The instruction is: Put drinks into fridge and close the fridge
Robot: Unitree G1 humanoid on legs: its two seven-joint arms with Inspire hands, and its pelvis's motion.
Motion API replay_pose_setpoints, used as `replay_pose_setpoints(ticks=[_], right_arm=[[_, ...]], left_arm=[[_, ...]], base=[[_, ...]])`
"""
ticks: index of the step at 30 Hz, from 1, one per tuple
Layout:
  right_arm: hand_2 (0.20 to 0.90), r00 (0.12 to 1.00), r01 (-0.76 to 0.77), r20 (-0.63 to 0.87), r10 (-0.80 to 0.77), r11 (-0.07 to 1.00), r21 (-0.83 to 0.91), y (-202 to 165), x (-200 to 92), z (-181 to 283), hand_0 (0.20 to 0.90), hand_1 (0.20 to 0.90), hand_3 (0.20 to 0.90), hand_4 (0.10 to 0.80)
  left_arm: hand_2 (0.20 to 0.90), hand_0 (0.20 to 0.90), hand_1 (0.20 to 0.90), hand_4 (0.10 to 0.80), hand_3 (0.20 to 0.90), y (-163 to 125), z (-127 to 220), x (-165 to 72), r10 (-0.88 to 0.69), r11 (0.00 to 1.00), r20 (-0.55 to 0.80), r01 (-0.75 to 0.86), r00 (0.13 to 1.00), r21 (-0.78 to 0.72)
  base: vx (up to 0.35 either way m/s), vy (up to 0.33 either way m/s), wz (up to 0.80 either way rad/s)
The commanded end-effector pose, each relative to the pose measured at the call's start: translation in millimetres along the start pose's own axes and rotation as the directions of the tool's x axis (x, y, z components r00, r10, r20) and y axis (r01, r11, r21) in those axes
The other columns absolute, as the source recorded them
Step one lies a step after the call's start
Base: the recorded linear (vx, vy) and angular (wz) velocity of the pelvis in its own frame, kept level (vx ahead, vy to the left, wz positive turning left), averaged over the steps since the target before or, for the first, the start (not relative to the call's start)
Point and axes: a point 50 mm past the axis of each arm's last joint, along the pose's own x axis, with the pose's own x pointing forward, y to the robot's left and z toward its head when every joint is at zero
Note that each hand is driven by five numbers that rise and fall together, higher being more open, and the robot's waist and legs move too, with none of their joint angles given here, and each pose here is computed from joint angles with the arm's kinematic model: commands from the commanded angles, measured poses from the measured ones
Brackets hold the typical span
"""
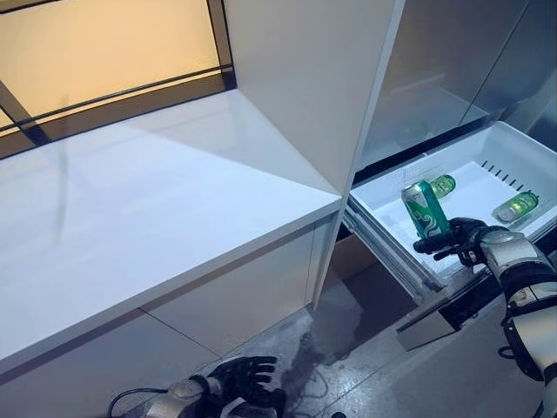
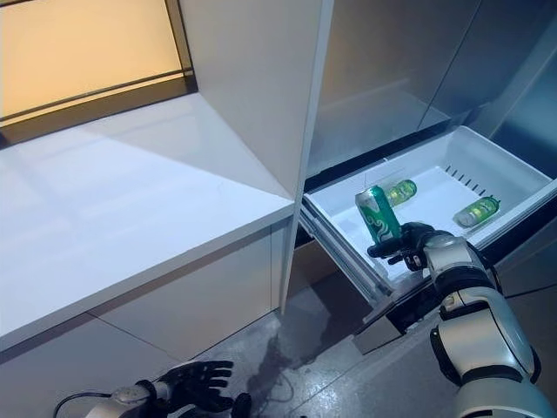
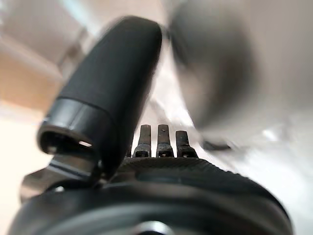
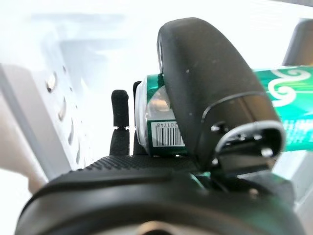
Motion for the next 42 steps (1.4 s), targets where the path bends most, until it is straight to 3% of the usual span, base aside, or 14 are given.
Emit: replay_pose_setpoints(ticks=[1, 10, 26, 42], right_arm=[[0.300, 0.959, 0.227, 0.170, -0.225, 0.974, 0.006, -82.7, -46.1, 54.4, 0.300, 0.300, 0.200, 0.100], [0.300, 0.944, 0.278, 0.179, -0.277, 0.960, 0.020, -91.7, -50.8, 55.5, 0.300, 0.300, 0.200, 0.100], [0.300, 0.957, 0.271, 0.133, -0.259, 0.959, -0.085, -92.4, -50.0, 55.2, 0.300, 0.300, 0.200, 0.100], [0.300, 0.967, 0.247, 0.103, -0.234, 0.959, -0.141, -81.5, -42.7, 55.3, 0.300, 0.300, 0.200, 0.100]], left_arm=[[0.900, 0.900, 0.900, 0.800, 0.900, 4.7, -13.6, -3.3, 0.065, 0.995, -0.037, -0.062, 0.997, 0.076], [0.900, 0.900, 0.900, 0.800, 0.900, 35.2, -13.6, -11.5, 0.200, 0.980, -0.037, -0.199, 0.979, 0.022], [0.900, 0.900, 0.900, 0.800, 0.900, 36.4, 19.2, -8.3, 0.189, 0.982, 0.080, -0.189, 0.979, -0.013], [0.900, 0.900, 0.900, 0.800, 0.900, 38.2, 16.4, -10.0, 0.199, 0.980, 0.091, -0.197, 0.976, -0.030]], base=[[-0.039, -0.052, 0.01], [-0.154, -0.040, 0.01], [-0.029, -0.008, 0.00], [-0.005, -0.008, 0.06]])
